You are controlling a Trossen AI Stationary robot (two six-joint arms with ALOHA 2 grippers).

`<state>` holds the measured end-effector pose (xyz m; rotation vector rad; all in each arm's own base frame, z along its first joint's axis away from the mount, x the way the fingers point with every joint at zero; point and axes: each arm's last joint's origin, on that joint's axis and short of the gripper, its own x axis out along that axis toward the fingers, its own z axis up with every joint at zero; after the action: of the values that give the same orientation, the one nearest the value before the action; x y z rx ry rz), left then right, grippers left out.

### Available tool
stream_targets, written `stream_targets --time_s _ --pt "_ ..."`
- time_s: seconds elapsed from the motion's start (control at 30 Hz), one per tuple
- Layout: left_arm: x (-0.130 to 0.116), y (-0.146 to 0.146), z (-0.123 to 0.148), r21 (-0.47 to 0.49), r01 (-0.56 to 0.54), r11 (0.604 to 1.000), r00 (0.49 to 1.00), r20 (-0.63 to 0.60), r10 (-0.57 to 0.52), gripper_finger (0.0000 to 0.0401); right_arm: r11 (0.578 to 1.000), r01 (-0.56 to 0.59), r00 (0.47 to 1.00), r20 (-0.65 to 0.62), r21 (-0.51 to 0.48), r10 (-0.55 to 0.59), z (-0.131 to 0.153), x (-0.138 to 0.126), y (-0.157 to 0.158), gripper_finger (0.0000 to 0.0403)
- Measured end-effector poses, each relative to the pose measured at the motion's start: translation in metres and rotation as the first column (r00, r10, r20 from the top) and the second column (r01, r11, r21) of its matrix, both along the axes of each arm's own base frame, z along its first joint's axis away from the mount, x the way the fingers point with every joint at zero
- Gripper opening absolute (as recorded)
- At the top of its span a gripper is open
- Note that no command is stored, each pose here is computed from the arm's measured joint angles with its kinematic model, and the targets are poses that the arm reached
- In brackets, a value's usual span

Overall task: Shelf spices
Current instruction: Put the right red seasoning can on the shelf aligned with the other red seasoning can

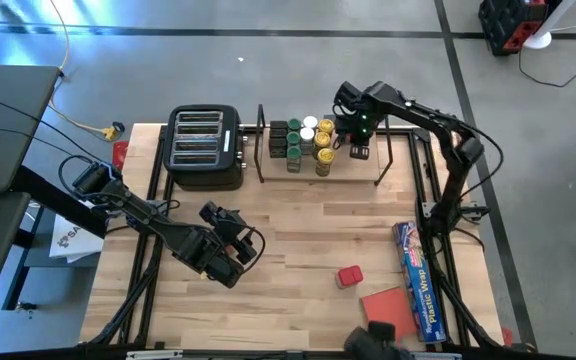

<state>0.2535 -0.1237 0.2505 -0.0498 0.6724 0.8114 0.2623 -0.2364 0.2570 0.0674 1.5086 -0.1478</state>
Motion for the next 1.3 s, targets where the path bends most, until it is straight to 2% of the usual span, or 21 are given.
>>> stream_targets --time_s 0.1,0.17,0.27,0.37,0.43,0.5,0.6,0.67,0.77,0.9,1.03,1.2,1.3 --pt "0.000 0.000 0.000 0.000 -0.001 1.000 1.000 0.001 0.001 0.0292 1.000 -0.005 0.998 0.061 -0.018 0.006 0.029 0.000 0.029 0.0010" --pt "0.000 0.000 0.000 -0.003 -0.004 1.000 1.000 0.005 0.004 0.0292 0.998 -0.049 0.985 0.161 -0.042 0.055 0.053 -0.001 0.059 0.0003" --pt "0.000 0.000 0.000 -0.007 -0.009 1.000 1.000 0.011 0.009 0.0292 0.990 -0.096 0.940 0.318 -0.104 0.124 0.079 -0.007 0.111 0.0002" --pt "-0.001 -0.002 0.000 -0.004 -0.004 1.000 1.000 0.014 0.004 0.0292 0.984 -0.138 0.878 0.447 -0.108 0.173 0.086 -0.022 0.169 0.0001" --pt "-0.001 -0.002 0.001 0.009 -0.004 1.000 1.000 0.026 0.004 0.0292 0.981 -0.179 0.827 0.529 -0.073 0.190 0.082 -0.033 0.206 0.0001" --pt "-0.002 -0.004 0.001 0.024 -0.002 1.000 0.999 0.038 0.001 0.0292 0.971 -0.239 0.774 0.606 0.015 0.181 0.072 -0.042 0.240 0.0002" --pt "-0.003 -0.006 0.001 0.031 0.002 1.000 0.999 0.045 -0.004 0.0292 0.932 -0.317 0.710 0.695 0.176 0.111 0.054 -0.051 0.283 0.0002" --pt "-0.003 -0.006 0.001 0.031 0.003 1.000 0.999 0.045 -0.005 0.0292 0.897 -0.369 0.680 0.728 0.243 0.082 0.043 -0.054 0.306 0.0003" --pt "-0.003 -0.006 0.001 0.032 0.002 0.999 0.999 0.048 -0.004 0.0292 0.875 -0.403 0.683 0.724 0.268 0.093 0.030 -0.057 0.333 0.0006" --pt "-0.001 -0.006 0.002 0.045 -0.004 0.999 0.997 0.077 0.000 0.0292 0.898 -0.378 0.759 0.631 0.223 0.162 0.013 -0.057 0.355 0.0037" --pt "-0.001 -0.005 0.003 0.049 -0.008 0.999 0.996 0.085 0.004 0.0292 0.891 -0.409 0.788 0.569 0.195 0.237 0.000 -0.045 0.372 0.0100" --pt "0.000 -0.005 0.002 0.038 -0.011 0.999 0.996 0.086 0.008 0.0292 0.857 -0.503 0.774 0.498 0.110 0.391 -0.013 -0.027 0.386 0.0191" --pt "0.000 -0.005 0.002 0.034 -0.010 0.999 0.996 0.086 0.007 0.0292 0.838 -0.541 0.777 0.426 0.075 0.464 -0.017 -0.018 0.391 0.0228"
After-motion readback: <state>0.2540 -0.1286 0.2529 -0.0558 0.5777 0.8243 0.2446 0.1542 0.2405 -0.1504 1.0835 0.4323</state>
